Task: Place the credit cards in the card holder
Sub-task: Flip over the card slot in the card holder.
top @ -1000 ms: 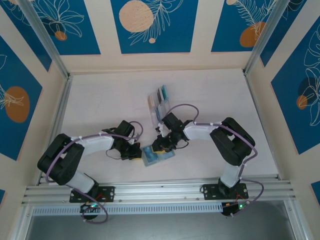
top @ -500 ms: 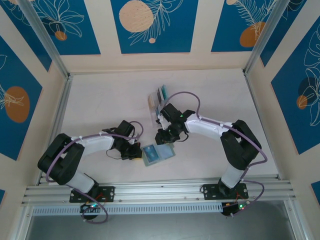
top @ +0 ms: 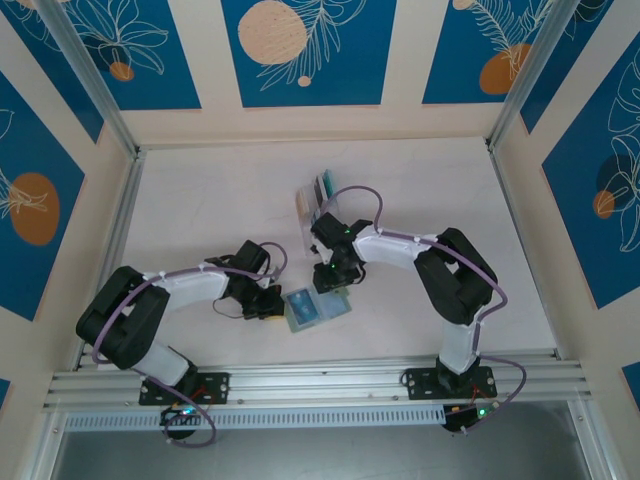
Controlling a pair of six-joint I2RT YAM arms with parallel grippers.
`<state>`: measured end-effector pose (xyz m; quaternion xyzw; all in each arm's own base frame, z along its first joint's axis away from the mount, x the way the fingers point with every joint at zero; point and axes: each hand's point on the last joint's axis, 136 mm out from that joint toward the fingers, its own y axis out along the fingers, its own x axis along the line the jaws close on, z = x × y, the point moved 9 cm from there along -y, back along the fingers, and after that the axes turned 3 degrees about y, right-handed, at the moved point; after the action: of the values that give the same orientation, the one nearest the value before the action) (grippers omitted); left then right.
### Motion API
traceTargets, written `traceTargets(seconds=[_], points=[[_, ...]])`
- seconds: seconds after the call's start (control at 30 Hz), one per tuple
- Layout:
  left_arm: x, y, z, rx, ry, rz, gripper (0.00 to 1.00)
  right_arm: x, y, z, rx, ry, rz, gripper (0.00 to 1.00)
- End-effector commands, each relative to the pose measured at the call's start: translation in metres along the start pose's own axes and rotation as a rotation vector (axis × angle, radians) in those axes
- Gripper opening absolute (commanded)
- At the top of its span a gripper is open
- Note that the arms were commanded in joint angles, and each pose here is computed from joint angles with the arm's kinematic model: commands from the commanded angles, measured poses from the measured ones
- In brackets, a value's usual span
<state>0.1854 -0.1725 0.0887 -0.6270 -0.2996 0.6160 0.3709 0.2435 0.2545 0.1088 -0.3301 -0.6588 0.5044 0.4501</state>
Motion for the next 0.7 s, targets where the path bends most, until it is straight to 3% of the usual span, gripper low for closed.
traceTargets(seconds=[0.0, 0.13, 0.33, 0.57, 0.67], points=[[-0.003, 0.013, -0.008, -0.031, 0.062, -0.007, 0.02, -0.004, 0.017, 0.01, 0.031, -0.017, 0.113, 0.39], [-0.003, 0.013, -0.009, -0.03, 0.067, -0.012, 0.02, -0.005, 0.03, 0.02, 0.046, 0.008, 0.161, 0.38], [-0.005, 0.012, -0.011, -0.036, 0.072, -0.01, 0.02, -0.004, 0.043, 0.033, 0.085, 0.051, 0.132, 0.18], [-0.007, 0.015, -0.014, -0.036, 0.081, -0.006, 0.02, 0.0, 0.025, 0.033, 0.048, 0.07, 0.073, 0.0], [-0.009, 0.015, -0.015, -0.037, 0.087, -0.007, 0.02, 0.001, 0.013, 0.03, 0.027, 0.081, 0.037, 0.0]])
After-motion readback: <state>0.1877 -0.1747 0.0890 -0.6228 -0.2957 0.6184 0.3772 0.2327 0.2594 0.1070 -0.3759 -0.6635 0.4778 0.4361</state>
